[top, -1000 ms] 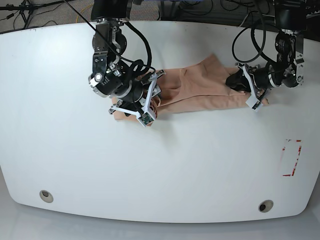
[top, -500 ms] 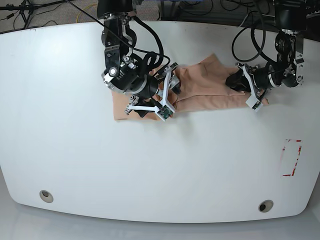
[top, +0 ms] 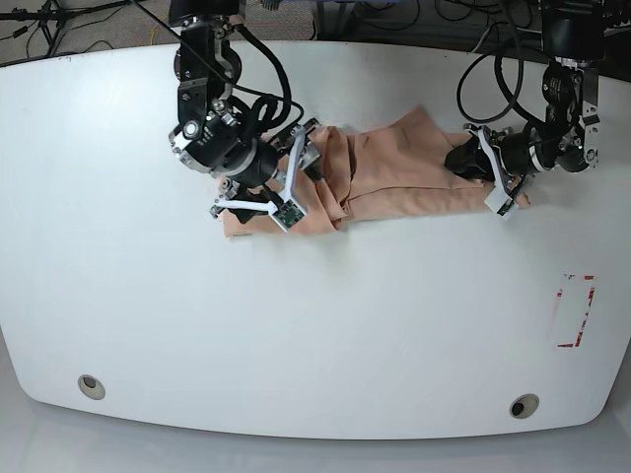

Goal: Fold the T-shirt properly
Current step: 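Lift the strip end with the right gripper and fold it toward the middle, then release the strip with the left gripper and regrasp its end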

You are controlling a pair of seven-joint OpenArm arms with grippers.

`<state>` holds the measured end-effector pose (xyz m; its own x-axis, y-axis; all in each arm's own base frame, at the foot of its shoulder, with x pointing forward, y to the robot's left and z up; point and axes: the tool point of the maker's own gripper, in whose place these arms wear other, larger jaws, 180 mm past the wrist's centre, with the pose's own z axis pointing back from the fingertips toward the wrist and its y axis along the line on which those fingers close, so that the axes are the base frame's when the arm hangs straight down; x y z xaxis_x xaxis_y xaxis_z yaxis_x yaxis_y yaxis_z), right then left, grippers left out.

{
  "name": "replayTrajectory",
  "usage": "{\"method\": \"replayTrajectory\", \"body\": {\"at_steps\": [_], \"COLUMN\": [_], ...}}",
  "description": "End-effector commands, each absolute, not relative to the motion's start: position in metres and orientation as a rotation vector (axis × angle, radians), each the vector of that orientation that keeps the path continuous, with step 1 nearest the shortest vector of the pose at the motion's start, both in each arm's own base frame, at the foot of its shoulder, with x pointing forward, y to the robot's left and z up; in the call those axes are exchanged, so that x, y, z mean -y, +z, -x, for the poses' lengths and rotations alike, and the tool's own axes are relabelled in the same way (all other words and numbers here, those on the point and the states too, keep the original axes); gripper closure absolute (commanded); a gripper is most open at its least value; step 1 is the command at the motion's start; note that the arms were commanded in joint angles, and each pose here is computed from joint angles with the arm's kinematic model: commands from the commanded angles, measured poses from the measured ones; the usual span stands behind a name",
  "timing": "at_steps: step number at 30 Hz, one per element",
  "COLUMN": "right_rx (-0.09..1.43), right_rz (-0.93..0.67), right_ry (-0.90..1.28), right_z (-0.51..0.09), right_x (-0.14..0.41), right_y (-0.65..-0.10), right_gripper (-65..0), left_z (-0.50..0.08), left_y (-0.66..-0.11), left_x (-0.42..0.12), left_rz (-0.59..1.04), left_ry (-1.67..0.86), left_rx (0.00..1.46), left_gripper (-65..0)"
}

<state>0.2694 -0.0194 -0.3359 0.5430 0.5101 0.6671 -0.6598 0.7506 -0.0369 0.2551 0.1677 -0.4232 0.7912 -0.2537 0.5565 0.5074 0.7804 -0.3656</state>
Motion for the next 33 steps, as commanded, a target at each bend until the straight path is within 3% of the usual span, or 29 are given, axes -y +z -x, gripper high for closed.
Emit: {"method": "replayTrajectory", "body": {"at_steps": [1,3,8,10,19,33], "right_rx": [0.776,0.779,0.780,0.781,0.767,0.741], "right_rz": [-0.248,-0.244,-0.191,-0.170,-0.150,-0.307], "right_ry": [0.683,0.644,0.627,0.649,0.585,0.482], "right_z": [-0.279,-0.282,-0.288,-0.293,-0.306,-0.303], "right_x": [0.026,0.038,0.069,0.076,0.109,0.101], "right_y": [-0.322,-0.322,-0.324,-0.323,-0.340,-0.397], "right_gripper": [-36.3,-29.8,-5.4,0.0,-2.2,-2.2], "left_z": [-0.237,-0.238,-0.247,-0.248,-0.258,-0.264], "left_y": [-0.440,-0.439,-0.435,-0.434,-0.430,-0.426], "left_x": [-0.181,-0.181,-0.181,-0.181,-0.173,-0.172], "left_rz": [0.452,0.451,0.448,0.448,0.460,0.459], "left_ry": [-0.467,-0.468,-0.471,-0.472,-0.473,-0.476], "left_rx": [0.392,0.395,0.413,0.416,0.442,0.454], "left_gripper": [-12.1,-12.1,-12.1,-12.1,-12.1,-12.1]}}
